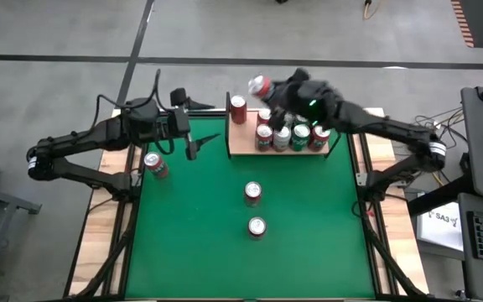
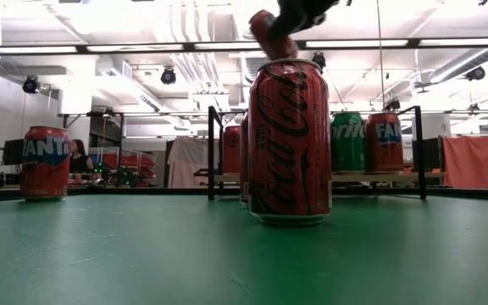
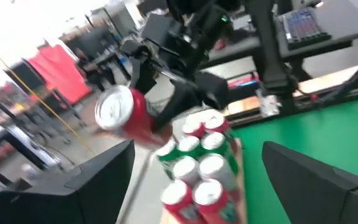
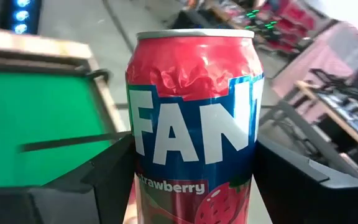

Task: Place canned beverage on shelf
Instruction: Put the red soda can on the shelf aligned with the other red soda can

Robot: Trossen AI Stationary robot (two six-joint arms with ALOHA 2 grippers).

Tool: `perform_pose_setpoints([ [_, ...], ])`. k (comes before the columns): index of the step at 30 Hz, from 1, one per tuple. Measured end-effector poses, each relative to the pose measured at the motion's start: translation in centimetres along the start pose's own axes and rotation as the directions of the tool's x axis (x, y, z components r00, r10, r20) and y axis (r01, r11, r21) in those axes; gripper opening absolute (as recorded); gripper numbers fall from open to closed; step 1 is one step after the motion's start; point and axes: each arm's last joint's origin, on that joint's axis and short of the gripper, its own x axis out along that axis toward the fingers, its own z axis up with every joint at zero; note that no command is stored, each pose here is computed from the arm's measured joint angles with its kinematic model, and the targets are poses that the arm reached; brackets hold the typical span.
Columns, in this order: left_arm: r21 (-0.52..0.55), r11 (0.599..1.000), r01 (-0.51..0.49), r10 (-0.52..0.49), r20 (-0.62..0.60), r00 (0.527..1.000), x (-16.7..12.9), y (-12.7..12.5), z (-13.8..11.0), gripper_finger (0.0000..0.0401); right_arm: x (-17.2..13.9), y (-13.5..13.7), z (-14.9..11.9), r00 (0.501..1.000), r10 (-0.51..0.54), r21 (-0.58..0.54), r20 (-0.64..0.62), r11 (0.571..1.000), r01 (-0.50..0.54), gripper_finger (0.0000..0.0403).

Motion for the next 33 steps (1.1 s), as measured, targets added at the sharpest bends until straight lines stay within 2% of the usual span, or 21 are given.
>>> perform_pose_setpoints([
  [7,0.108,0.992,-0.066,0.071,-0.046,0.996,0.7,1.9,-1.2,0.0334,-1.3,-6.9,-3.1,0.996,0.026,0.136,0.089,0.99,-0.038,0.0267],
  [11,0.118,0.993,-0.01,0.012,-0.01,1.0,1.7,3.9,-2.4,0.0329,0.0,-8.9,-6.2,0.989,0.032,0.212,0.146,0.975,-0.063,0.0267],
  [16,0.103,0.993,0.062,-0.073,0.099,0.992,3.2,7.4,-4.4,0.0327,1.9,-8.7,-8.5,0.964,-0.005,0.209,0.267,0.977,-0.053,0.0267],
  [20,0.027,0.994,0.111,-0.114,0.228,0.967,5.2,9.8,-5.9,0.0327,2.4,-8.1,-9.0,0.917,-0.041,0.19,0.397,0.981,-0.039,0.0267],
  [22,-0.013,0.989,0.148,-0.138,0.297,0.945,6.5,10.4,-6.4,0.0327,2.5,-7.8,-9.4,0.902,-0.054,0.194,0.427,0.981,-0.033,0.0267],
  [27,-0.063,0.989,0.137,-0.102,0.39,0.915,9.0,11.0,-7.5,0.0326,2.6,-7.0,-9.9,0.887,-0.059,0.178,0.458,0.984,-0.027,0.0267],
  [30,-0.087,0.987,0.138,-0.089,0.425,0.901,10.2,11.5,-7.6,0.0326,2.4,-6.9,-9.6,0.866,-0.067,0.156,0.496,0.988,-0.013,0.0267],
  [33,-0.113,0.982,0.151,-0.089,0.424,0.901,11.7,12.1,-7.6,0.0326,2.4,-6.7,-9.6,0.87,-0.063,0.132,0.489,0.991,-0.003,0.0267],
])
